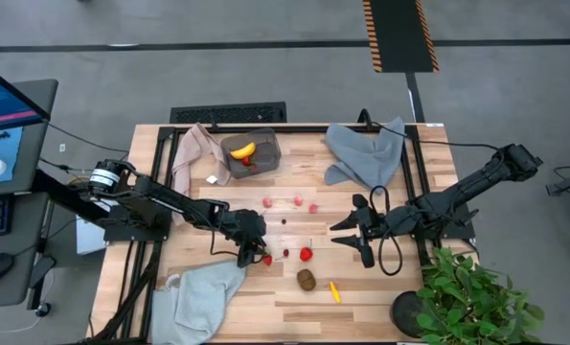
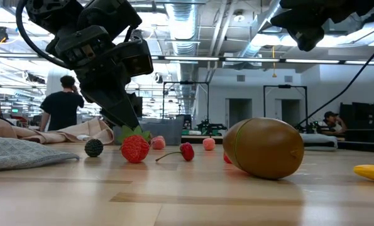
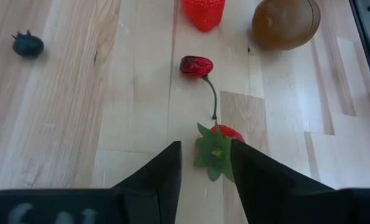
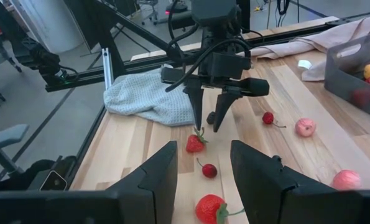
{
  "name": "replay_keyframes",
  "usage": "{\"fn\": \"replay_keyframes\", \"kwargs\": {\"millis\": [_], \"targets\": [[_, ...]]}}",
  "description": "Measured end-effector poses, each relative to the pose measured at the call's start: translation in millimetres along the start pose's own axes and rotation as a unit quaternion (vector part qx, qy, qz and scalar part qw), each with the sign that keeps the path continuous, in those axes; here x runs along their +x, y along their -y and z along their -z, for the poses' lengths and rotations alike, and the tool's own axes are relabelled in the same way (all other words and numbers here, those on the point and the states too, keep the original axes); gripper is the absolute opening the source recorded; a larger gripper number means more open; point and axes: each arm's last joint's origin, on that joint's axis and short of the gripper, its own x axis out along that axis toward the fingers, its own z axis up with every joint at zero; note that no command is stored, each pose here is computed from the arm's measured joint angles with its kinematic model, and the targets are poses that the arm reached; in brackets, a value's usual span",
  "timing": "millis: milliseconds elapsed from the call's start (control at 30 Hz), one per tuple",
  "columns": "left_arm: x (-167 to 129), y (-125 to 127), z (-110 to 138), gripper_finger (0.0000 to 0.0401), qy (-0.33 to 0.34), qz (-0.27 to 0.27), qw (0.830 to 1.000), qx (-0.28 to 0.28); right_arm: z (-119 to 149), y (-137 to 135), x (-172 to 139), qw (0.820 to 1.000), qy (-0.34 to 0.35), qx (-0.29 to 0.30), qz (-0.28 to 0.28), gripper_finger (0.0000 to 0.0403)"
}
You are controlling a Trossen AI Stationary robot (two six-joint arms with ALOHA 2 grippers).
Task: Pick and placing Produce into tupperware
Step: Put the red strawberry into the black bin
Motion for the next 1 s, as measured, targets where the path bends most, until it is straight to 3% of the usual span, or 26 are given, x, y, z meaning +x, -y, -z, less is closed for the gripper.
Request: {"fn": "replay_keyframes", "kwargs": {"millis": [167,400,800,1000], "targets": [[0.1,0.1,-0.4,0.0102,0.002,0.001,1.0,0.001,0.0,0.0,0.0,1.0,0.0,0.0,0.0,0.0173],[0.1,0.2,-0.6,0.0008,0.004,-0.001,1.0,0.026,0.0,0.0,0.0,1.0,0.0,0.0,0.0,0.0171],[-0.1,0.3,-2.9,0.0001,0.016,0.001,0.999,0.051,0.0,0.0,0.0,1.0,0.0,0.003,0.0,0.0171],[-1.0,-3.9,-7.9,0.0,0.033,-0.032,0.997,0.063,0.0,0.0,0.0,1.0,0.0,0.004,0.0,0.0172]]}}
